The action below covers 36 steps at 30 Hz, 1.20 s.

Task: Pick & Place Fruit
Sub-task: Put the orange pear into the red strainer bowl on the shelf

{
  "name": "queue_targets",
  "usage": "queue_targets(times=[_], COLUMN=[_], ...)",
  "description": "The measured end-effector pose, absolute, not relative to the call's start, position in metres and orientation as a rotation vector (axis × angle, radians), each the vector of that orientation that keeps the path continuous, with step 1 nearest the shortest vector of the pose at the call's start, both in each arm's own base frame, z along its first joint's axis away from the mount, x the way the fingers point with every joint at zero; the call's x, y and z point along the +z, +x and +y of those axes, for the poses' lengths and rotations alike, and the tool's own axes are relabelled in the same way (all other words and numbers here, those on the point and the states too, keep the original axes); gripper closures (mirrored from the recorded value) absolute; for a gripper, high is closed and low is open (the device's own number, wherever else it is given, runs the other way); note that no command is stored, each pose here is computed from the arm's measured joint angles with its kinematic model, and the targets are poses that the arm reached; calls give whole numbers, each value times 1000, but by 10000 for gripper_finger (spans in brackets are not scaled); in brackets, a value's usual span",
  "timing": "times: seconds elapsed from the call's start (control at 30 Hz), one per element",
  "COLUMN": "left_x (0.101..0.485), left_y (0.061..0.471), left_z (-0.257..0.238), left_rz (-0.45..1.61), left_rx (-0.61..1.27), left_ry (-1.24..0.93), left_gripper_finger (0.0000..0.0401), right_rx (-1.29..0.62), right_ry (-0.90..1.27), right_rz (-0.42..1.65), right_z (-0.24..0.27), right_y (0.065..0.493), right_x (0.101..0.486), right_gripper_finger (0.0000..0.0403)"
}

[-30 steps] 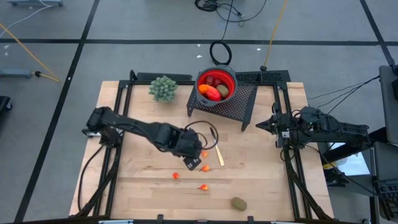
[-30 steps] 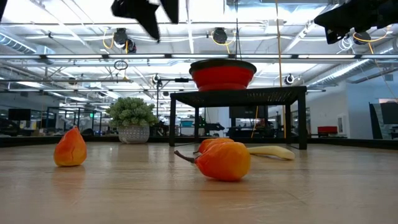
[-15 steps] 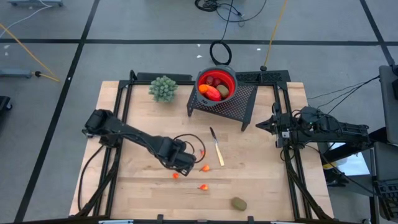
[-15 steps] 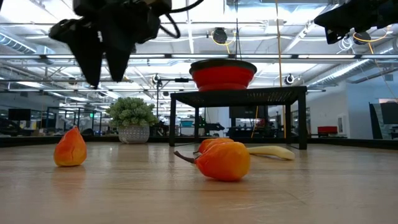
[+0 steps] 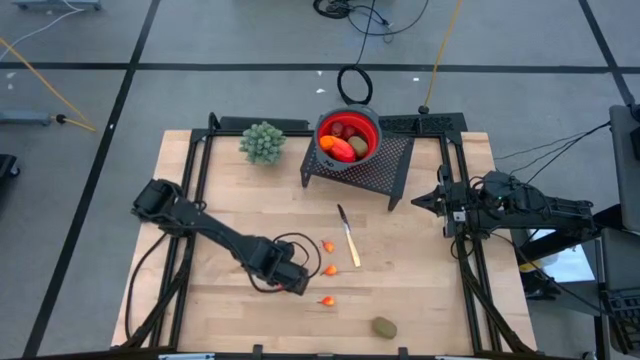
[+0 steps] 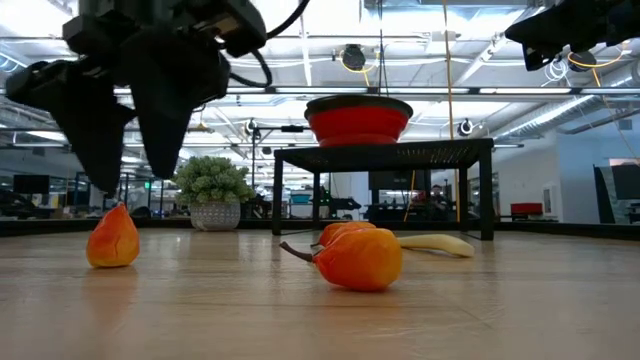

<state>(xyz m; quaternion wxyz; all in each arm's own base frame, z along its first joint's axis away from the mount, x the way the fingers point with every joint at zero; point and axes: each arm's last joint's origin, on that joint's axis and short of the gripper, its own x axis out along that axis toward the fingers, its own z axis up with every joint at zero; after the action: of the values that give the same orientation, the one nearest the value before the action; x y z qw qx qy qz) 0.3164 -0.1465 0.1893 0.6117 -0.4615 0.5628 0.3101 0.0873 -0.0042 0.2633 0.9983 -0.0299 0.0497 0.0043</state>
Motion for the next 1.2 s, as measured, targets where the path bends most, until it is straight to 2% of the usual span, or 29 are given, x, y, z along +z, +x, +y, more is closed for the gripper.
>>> queue_targets(times=[0.5, 0.9, 1.2], left_x=[177, 153, 152], left_y=[310, 316, 316], left_z=[-151, -153, -152], left_rz=[1276, 1304, 1269], left_rx=[786, 869, 888], left_ry=[-1143, -1142, -1127], left_gripper_finger=[171, 171, 171], right_rx=[8, 9, 8], right_ry=[-60, -61, -61], right_rz=[100, 99, 99], right_z=[-4, -4, -4], right_y=[87, 87, 87], right_x=[263, 263, 263], right_gripper_finger=[399, 399, 399])
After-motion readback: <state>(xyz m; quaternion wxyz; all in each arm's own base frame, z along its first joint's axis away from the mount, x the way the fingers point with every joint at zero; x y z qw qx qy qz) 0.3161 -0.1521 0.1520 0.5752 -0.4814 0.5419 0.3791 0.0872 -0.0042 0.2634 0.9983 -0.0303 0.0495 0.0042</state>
